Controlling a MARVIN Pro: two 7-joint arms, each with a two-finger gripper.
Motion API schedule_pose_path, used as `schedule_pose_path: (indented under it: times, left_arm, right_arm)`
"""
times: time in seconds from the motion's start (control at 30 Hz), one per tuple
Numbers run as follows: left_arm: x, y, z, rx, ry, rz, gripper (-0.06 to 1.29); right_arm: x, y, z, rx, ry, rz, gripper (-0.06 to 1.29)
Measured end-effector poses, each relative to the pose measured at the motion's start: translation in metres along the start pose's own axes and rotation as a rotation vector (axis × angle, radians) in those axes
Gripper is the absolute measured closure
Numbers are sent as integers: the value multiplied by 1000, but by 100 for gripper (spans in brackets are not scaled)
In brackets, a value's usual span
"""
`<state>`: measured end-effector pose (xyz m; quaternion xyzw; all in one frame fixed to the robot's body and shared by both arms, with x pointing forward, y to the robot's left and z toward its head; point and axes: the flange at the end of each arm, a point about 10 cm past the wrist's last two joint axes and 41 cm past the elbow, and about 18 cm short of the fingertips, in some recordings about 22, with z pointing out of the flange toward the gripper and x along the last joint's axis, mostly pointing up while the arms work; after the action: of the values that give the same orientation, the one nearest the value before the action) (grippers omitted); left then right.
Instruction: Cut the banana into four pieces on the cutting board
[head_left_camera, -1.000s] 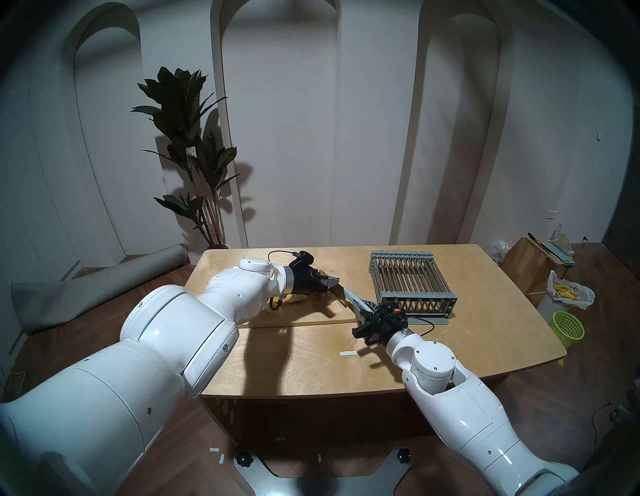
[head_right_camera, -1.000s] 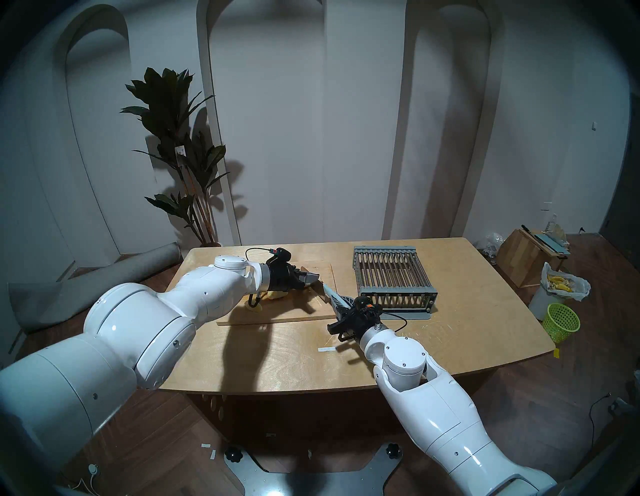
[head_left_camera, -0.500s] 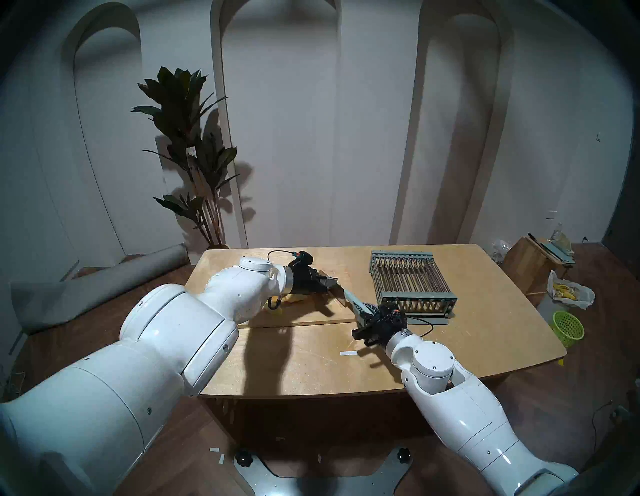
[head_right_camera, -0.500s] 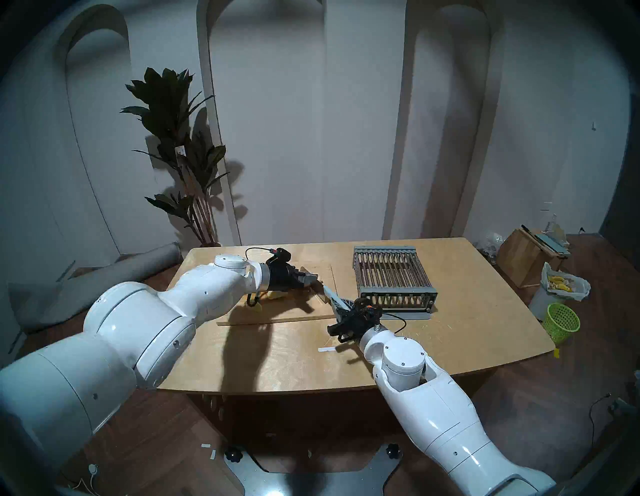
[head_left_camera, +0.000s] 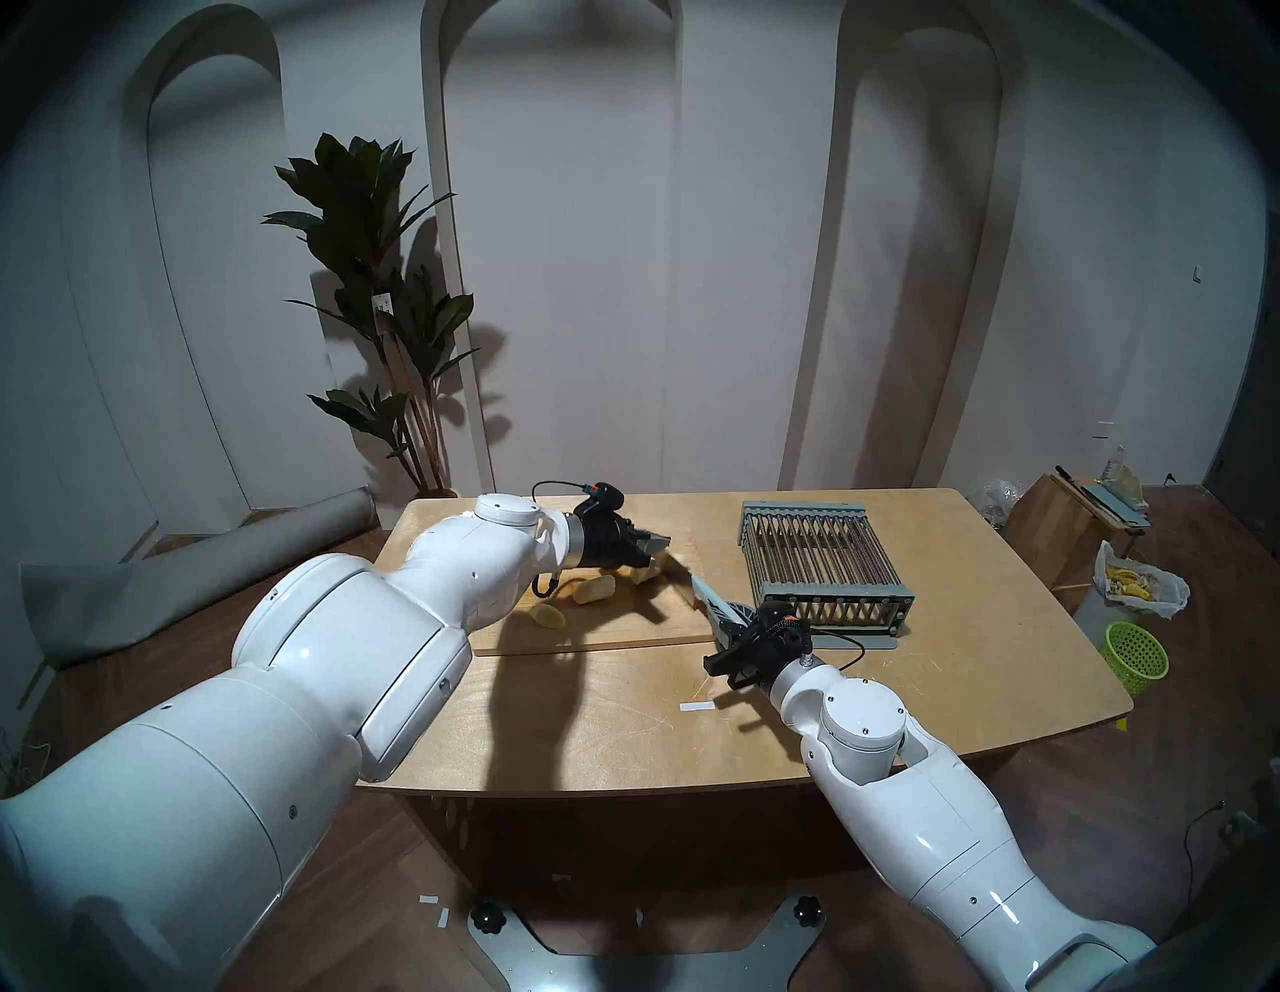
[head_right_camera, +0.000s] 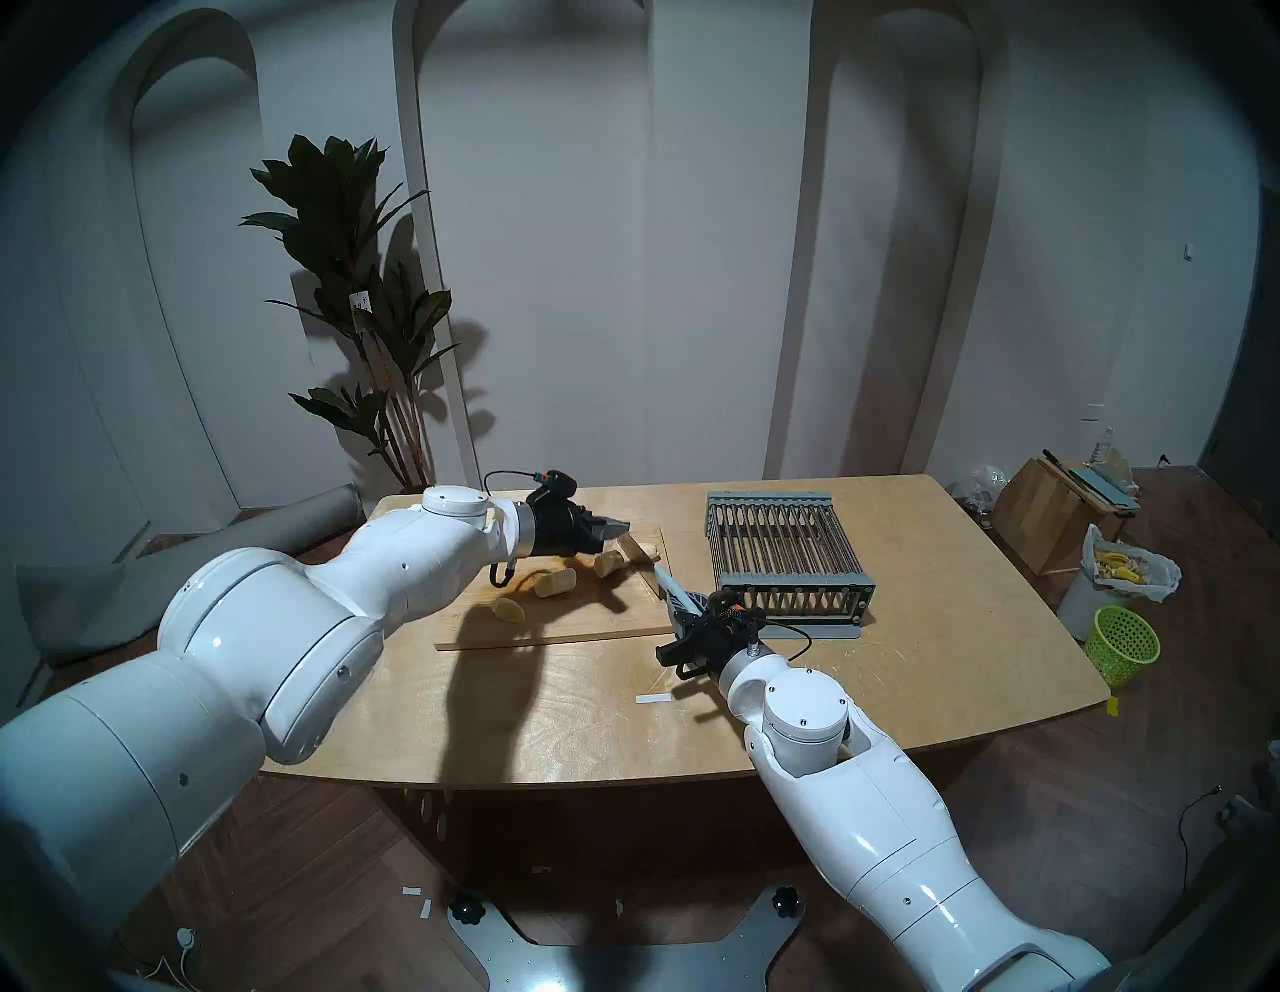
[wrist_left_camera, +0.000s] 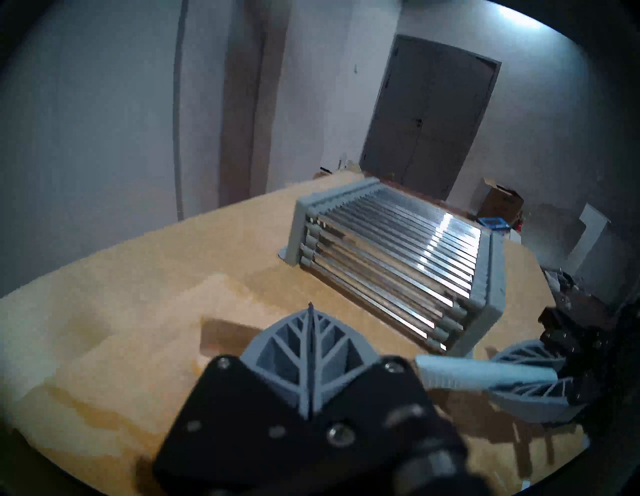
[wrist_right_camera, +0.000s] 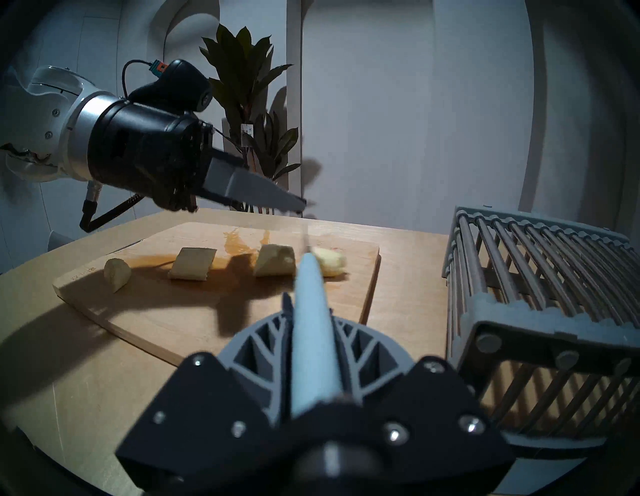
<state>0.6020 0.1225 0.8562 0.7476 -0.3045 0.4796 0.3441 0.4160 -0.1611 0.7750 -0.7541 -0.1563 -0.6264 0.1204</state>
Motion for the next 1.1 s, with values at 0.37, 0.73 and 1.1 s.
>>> schedule_pose_path:
  times: [0.37, 0.73, 1.1]
  left_arm:
    - [20, 7, 2, -56, 97, -57, 126]
    - [17, 3, -4, -65, 117, -79, 126]
    - [43, -22, -31, 9, 223, -93, 126]
  right_arm:
    - [3, 5, 3, -20, 4, -10, 98]
    - [13, -6, 10, 35, 34, -21, 98]
    - [35, -8, 16, 50, 89, -54, 98]
